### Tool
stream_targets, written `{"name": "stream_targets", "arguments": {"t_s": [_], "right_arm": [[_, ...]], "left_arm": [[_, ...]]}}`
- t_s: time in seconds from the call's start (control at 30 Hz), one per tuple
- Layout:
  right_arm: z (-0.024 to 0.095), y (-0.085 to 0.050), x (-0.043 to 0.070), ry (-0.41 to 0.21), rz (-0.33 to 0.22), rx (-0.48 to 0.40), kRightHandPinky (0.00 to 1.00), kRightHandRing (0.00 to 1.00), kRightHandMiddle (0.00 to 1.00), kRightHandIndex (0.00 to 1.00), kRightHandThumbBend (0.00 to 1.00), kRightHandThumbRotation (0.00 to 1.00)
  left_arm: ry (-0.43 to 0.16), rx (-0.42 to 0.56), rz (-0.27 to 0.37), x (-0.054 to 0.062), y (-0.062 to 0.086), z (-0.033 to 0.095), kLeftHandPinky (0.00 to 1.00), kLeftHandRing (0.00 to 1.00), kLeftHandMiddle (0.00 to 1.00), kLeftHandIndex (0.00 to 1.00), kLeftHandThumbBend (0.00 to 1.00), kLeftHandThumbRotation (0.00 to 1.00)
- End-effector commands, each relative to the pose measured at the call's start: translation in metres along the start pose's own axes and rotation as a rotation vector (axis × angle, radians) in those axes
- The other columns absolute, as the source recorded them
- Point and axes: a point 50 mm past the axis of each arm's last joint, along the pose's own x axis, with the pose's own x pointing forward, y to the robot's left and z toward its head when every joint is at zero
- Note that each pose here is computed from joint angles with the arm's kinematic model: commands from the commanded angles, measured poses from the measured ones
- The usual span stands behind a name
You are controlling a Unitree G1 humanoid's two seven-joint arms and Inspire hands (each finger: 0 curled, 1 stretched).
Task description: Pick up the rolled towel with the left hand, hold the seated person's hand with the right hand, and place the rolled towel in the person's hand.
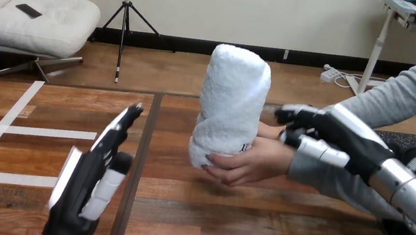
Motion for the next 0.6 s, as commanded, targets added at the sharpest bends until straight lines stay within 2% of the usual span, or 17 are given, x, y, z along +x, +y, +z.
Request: {"name": "stream_targets", "arguments": {"t_s": [0.0, 0.17, 0.3, 0.37, 0.57], "right_arm": [[0.021, -0.01, 0.004, -0.149, -0.133, 0.059, 0.78, 0.85, 0.87, 0.87, 1.0, 1.0], [0.024, -0.005, -0.005, -0.21, -0.187, 0.164, 0.81, 0.87, 0.88, 0.88, 1.0, 1.0], [0.026, -0.001, -0.012, -0.242, -0.215, 0.211, 0.83, 0.89, 0.88, 0.88, 1.0, 1.0], [0.029, 0.004, -0.017, -0.279, -0.235, 0.26, 0.84, 0.89, 0.89, 0.89, 1.0, 1.0], [0.034, 0.013, -0.027, -0.322, -0.254, 0.348, 0.86, 0.9, 0.9, 0.9, 1.0, 1.0]], "left_arm": [[-0.121, -0.028, 0.013, 0.016, 0.001, 0.021, 0.97, 0.98, 0.96, 0.92, 0.88, 1.0], [-0.136, -0.051, 0.019, 0.015, 0.0, 0.025, 0.95, 0.97, 0.96, 0.93, 0.88, 1.0], [-0.144, -0.054, 0.019, 0.015, 0.0, 0.028, 0.94, 0.96, 0.95, 0.93, 0.9, 1.0], [-0.155, -0.05, 0.019, 0.015, 0.0, 0.031, 0.94, 0.96, 0.95, 0.93, 0.9, 1.0], [-0.172, -0.049, 0.024, 0.013, -0.001, 0.036, 0.94, 0.95, 0.95, 0.93, 0.91, 1.0]]}}
